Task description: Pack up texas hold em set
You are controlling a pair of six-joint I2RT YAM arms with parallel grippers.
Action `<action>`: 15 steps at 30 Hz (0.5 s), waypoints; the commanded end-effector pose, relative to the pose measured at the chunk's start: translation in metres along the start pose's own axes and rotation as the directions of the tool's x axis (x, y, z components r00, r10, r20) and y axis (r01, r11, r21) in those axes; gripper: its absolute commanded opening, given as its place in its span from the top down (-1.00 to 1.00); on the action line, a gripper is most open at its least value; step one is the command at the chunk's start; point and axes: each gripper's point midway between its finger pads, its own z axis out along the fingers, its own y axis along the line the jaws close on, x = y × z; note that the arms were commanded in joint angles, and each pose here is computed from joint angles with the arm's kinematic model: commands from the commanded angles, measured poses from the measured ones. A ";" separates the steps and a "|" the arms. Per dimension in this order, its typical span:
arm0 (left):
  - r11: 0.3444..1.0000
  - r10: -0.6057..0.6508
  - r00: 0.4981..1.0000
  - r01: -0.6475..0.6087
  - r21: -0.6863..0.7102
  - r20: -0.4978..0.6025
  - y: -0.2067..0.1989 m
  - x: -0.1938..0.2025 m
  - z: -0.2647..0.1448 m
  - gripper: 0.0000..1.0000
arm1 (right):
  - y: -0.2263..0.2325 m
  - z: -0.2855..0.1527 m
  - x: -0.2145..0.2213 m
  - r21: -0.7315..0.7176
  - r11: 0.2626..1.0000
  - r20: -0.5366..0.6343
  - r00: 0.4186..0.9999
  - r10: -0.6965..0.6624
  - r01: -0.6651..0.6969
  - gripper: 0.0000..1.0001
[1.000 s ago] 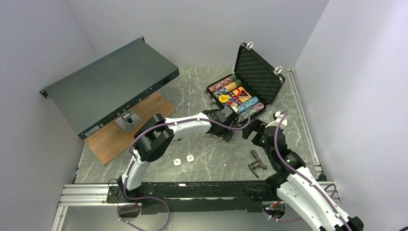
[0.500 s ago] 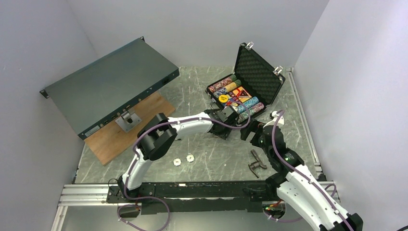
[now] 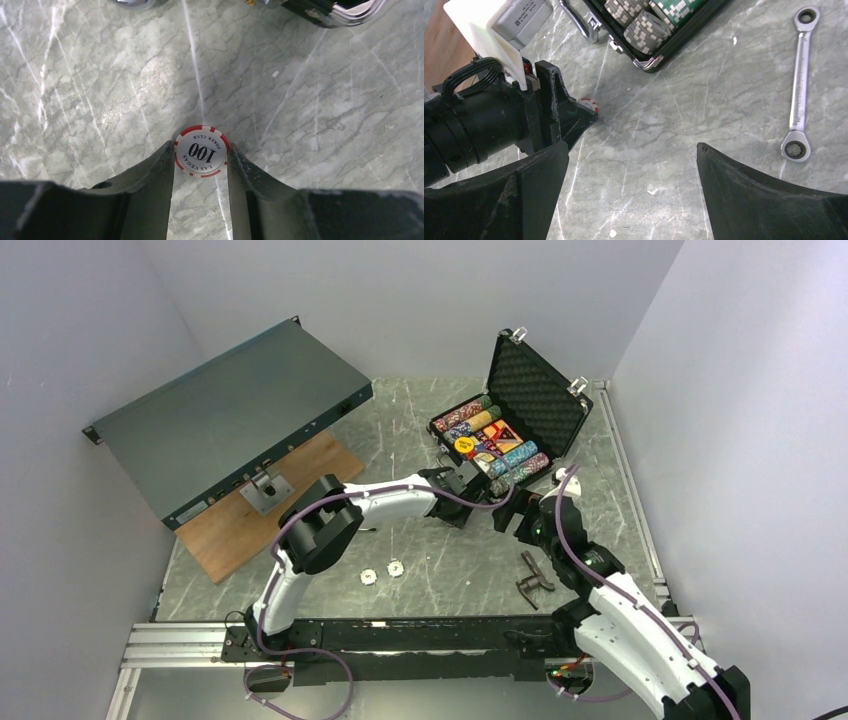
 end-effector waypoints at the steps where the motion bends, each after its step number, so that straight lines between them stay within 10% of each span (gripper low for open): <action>1: 0.998 0.042 0.993 -0.047 -0.044 -0.113 0.020 0.040 -0.004 0.23 | 0.018 0.007 -0.001 -0.070 0.997 -0.016 1.000 0.024 -0.025 -0.98; 15: 0.998 0.056 0.993 -0.054 -0.025 0.108 0.044 0.014 -0.088 0.37 | 0.045 0.035 0.021 -0.175 0.968 -0.220 0.965 0.141 -0.181 -0.97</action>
